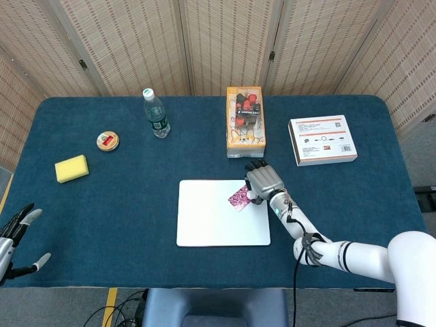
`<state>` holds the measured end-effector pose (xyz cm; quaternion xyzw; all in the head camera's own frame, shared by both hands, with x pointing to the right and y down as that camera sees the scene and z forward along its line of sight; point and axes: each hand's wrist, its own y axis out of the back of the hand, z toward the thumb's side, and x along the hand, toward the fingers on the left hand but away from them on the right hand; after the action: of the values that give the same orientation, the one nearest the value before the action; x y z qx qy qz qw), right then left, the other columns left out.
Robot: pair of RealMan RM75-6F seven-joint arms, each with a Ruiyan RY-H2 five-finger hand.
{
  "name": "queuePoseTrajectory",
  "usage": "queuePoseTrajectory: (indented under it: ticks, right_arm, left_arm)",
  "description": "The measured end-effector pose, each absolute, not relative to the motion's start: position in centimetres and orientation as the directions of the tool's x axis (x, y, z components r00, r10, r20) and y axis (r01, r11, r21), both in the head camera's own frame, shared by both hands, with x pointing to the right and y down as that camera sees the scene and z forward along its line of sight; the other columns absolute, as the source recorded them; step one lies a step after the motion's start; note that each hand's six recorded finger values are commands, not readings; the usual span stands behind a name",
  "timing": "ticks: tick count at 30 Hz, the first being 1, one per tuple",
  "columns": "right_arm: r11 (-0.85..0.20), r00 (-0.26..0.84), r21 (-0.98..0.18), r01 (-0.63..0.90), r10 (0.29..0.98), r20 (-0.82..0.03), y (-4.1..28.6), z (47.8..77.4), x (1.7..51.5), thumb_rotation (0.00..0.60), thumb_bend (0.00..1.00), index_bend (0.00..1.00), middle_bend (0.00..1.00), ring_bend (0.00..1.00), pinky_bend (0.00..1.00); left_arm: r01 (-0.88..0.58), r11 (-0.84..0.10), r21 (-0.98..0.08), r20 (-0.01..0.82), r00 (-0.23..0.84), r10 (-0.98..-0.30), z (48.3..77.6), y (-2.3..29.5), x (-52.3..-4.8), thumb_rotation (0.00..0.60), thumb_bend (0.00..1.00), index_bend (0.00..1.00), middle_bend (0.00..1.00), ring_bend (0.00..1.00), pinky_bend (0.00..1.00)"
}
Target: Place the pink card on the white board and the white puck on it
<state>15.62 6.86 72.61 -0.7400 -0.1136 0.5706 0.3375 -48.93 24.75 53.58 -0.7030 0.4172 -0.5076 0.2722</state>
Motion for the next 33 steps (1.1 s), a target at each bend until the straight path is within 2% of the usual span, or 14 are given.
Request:
queuePoseTrajectory:
  ticks: [8, 12, 19, 24, 29, 33]
  right_arm:
    - [-0.737, 0.314, -0.626, -0.255, 0.549, -0.774, 6.9, 73.0, 14.3, 0.600, 0.18, 0.56, 0.14, 0.00, 0.00]
    - [-0.726, 0.301, -0.629, -0.278, 0.556, -0.775, 7.0, 73.0, 14.5, 0.600, 0.18, 0.50, 0.12, 0.00, 0.00]
    - [-0.721, 0.305, -0.635, -0.277, 0.561, -0.770, 7.0, 73.5, 14.1, 0.600, 0.18, 0.46, 0.12, 0.00, 0.00]
    - [-0.724, 0.317, -0.634, -0.272, 0.554, -0.770, 7.0, 73.7, 13.6, 0.600, 0.17, 0.37, 0.10, 0.00, 0.00]
    - [-0.725, 0.334, -0.648, -0.232, 0.566, -0.754, 6.8, 72.4, 13.9, 0.600, 0.16, 0.32, 0.10, 0.00, 0.00]
    - [-0.710, 0.354, -0.679, -0.190, 0.595, -0.721, 6.7, 70.1, 15.1, 0.600, 0.15, 0.27, 0.09, 0.00, 0.00]
  left_arm:
    - [-0.324, -0.493, -0.808, 0.473, 0.144, -0.869, 53.1, 24.7, -49.2, 0.600, 0.29, 0.00, 0.02, 0.09, 0.22]
    - [-0.323, -0.491, -0.809, 0.469, 0.149, -0.871, 53.0, 24.8, -49.1, 0.600, 0.29, 0.00, 0.02, 0.09, 0.22]
    - [-0.313, -0.491, -0.813, 0.468, 0.150, -0.871, 53.1, 24.9, -48.9, 0.600, 0.29, 0.00, 0.02, 0.09, 0.22]
    - [-0.314, -0.489, -0.814, 0.469, 0.143, -0.872, 53.1, 24.8, -49.1, 0.600, 0.29, 0.00, 0.02, 0.09, 0.22]
    - [-0.306, -0.497, -0.812, 0.478, 0.140, -0.867, 53.4, 24.8, -49.1, 0.600, 0.29, 0.00, 0.02, 0.09, 0.22]
    - [-0.294, -0.501, -0.814, 0.483, 0.138, -0.865, 53.7, 24.7, -48.9, 0.600, 0.29, 0.00, 0.02, 0.09, 0.22]
